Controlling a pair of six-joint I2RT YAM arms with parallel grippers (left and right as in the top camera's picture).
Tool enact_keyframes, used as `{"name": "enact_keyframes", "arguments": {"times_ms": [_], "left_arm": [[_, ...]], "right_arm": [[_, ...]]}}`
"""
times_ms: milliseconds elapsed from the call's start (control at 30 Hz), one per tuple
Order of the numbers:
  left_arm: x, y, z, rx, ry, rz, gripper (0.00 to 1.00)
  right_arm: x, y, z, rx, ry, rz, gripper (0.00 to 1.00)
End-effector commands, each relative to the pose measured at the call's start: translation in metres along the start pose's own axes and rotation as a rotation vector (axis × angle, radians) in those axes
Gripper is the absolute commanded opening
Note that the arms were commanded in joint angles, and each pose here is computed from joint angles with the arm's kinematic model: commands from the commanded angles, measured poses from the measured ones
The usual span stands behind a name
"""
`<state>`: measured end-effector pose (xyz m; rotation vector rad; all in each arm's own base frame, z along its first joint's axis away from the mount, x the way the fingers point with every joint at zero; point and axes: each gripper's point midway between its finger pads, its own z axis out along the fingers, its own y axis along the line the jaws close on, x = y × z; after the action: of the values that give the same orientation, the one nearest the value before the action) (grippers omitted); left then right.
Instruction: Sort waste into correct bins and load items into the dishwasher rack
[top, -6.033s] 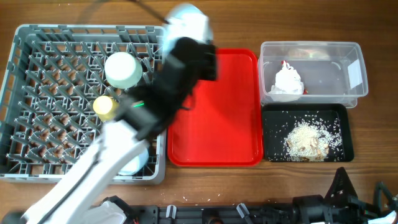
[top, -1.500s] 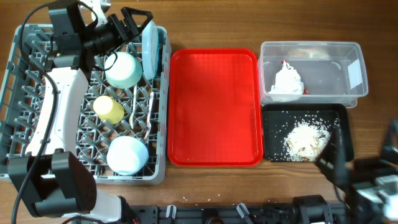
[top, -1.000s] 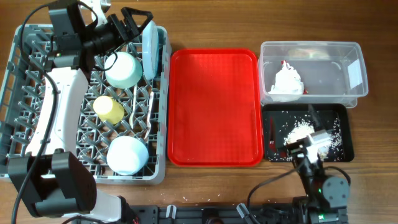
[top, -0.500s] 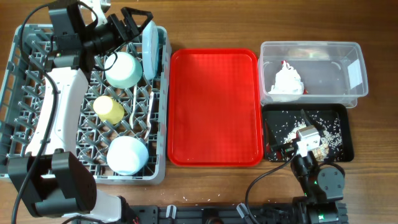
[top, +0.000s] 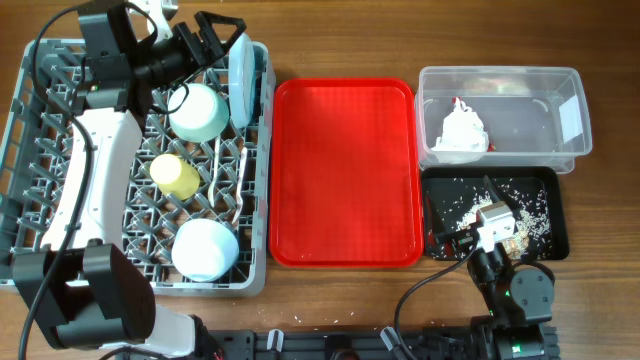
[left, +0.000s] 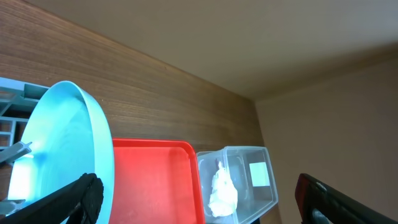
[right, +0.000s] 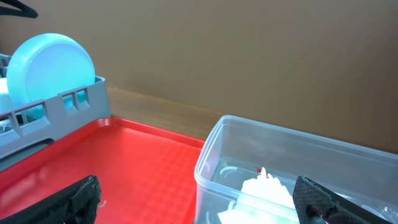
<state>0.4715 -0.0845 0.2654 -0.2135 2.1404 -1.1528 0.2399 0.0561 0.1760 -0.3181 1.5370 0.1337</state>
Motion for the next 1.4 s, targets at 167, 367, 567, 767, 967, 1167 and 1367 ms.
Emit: {"name": "enact_keyframes", "arguments": {"times_ms": [167, 367, 567, 767, 967, 1167, 1367], "left_arm": [[0.030, -0.060, -0.084, -0.088, -0.048, -0.010, 1.00], [0.071, -0.112, -0.190, -0.155, -0.372, 0.174, 1.00], [0.152, -0.067, -0.237, -0.238, -0.595, 0.230, 1.00], [0.161, -0.027, -0.226, -0.183, -0.780, 0.320, 1.00], [0.144, -0.020, -0.220, -0.075, -0.981, 0.427, 1.00], [0.149, 0.041, -0.201, -0.244, -0.981, 0.308, 1.00], [0.162, 0.075, -0.184, -0.351, -0.913, 0.350, 1.00]], "right_arm": [[-0.003, 0.001, -0.001, -0.005, -0.013, -0.015, 1.00], [-0.003, 0.001, -0.001, -0.005, -0.013, -0.014, 1.00], [-0.003, 0.001, -0.001, -0.005, -0.013, -0.015, 1.00], [-0.003, 0.001, -0.001, -0.005, -0.013, -0.015, 1.00], [-0.003, 0.001, -0.001, -0.005, -0.013, -0.015, 1.00], [-0.003, 0.001, -0.001, -0.005, -0.013, -0.015, 1.00], [-0.003, 0.001, -0.001, -0.005, -0.013, -0.015, 0.99]]}}
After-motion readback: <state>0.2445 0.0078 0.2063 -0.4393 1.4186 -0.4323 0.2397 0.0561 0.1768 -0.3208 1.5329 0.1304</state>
